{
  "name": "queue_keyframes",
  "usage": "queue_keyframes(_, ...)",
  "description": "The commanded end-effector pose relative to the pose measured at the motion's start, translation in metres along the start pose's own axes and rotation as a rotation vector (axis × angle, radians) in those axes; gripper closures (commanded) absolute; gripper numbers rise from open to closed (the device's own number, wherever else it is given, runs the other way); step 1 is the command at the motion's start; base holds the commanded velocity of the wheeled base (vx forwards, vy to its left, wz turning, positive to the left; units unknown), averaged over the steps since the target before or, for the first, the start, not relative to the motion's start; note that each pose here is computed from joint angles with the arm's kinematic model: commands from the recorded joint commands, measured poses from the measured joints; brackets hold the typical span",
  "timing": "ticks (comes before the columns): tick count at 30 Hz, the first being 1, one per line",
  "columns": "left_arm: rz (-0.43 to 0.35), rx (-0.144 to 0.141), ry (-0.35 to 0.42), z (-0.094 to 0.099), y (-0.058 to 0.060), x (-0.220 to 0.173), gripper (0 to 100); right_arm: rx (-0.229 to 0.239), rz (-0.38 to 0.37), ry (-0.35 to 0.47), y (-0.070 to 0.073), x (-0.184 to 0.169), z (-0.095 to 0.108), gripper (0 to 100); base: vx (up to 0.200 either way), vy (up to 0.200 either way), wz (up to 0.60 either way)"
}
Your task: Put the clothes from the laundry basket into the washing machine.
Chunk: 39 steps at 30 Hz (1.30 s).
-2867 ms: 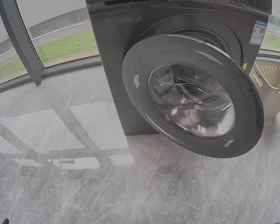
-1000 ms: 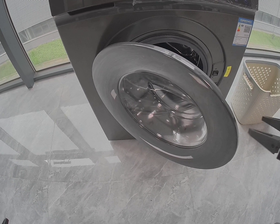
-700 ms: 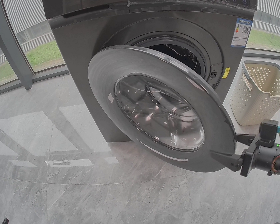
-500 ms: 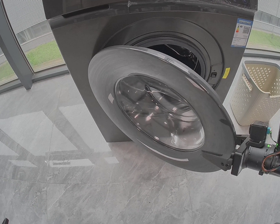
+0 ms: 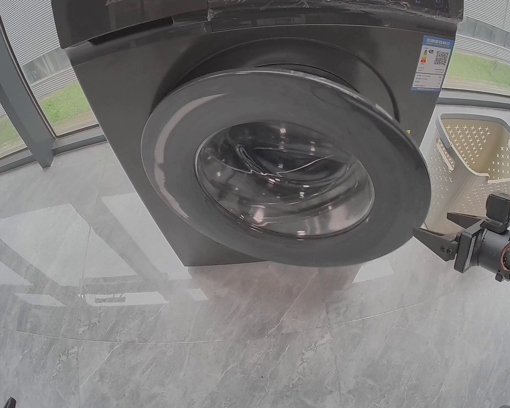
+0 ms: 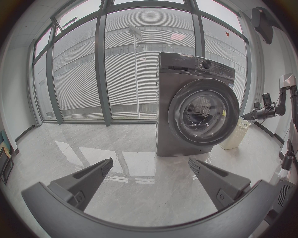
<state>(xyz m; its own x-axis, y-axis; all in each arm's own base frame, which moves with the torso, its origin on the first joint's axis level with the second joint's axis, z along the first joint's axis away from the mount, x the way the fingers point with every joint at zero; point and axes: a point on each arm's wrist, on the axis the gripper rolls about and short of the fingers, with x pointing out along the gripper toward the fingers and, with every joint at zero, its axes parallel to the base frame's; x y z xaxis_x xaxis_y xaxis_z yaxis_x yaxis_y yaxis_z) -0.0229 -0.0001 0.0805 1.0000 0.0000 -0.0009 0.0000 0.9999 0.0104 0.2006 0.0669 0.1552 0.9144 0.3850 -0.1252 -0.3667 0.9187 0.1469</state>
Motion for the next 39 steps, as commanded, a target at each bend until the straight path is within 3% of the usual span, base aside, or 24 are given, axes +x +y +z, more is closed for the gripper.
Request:
queue_keyframes(1, 0.0, 0.0, 0.008, -0.005, 0.0, 0.001, 0, 0.002, -0.022, -0.001, -0.006, -0.016, -0.003, 0, 0.0, 0.0, 0.0)
queue_keyframes(5, 0.0, 0.0, 0.008, -0.005, 0.0, 0.001, 0, 0.008, 0.0, 0.094, -0.002, -0.024, -0.026, 0, 0.0, 0.0, 0.0)
queue_keyframes(7, 0.0, 0.0, 0.008, -0.005, 0.0, 0.001, 0, 0.0, 0.07, 0.13, 0.012, -0.027, -0.035, 0, 0.0, 0.0, 0.0)
queue_keyframes(14, 0.0, -0.001, 0.008, -0.005, 0.0, 0.001, 0, -0.003, 0.212, 0.089, 0.04, -0.02, -0.025, 0, 0.057, 0.0, 0.0)
queue_keyframes(19, -0.002, 0.0, 0.008, -0.005, 0.0, 0.001, 0, 0.005, 0.218, 0.028, 0.044, -0.01, -0.009, 0, 0.2, 0.0, 0.0)
queue_keyframes(24, -0.002, -0.001, 0.008, -0.005, 0.0, 0.001, 0, 0.014, 0.229, -0.031, 0.048, -0.003, 0.007, 0, 0.0, 0.0, 0.0)
queue_keyframes(39, 0.0, -0.001, 0.008, -0.005, 0.0, 0.001, 0, 0.047, 0.249, -0.009, 0.063, 0.015, 0.002, 0, 0.0, -0.133, 0.0)
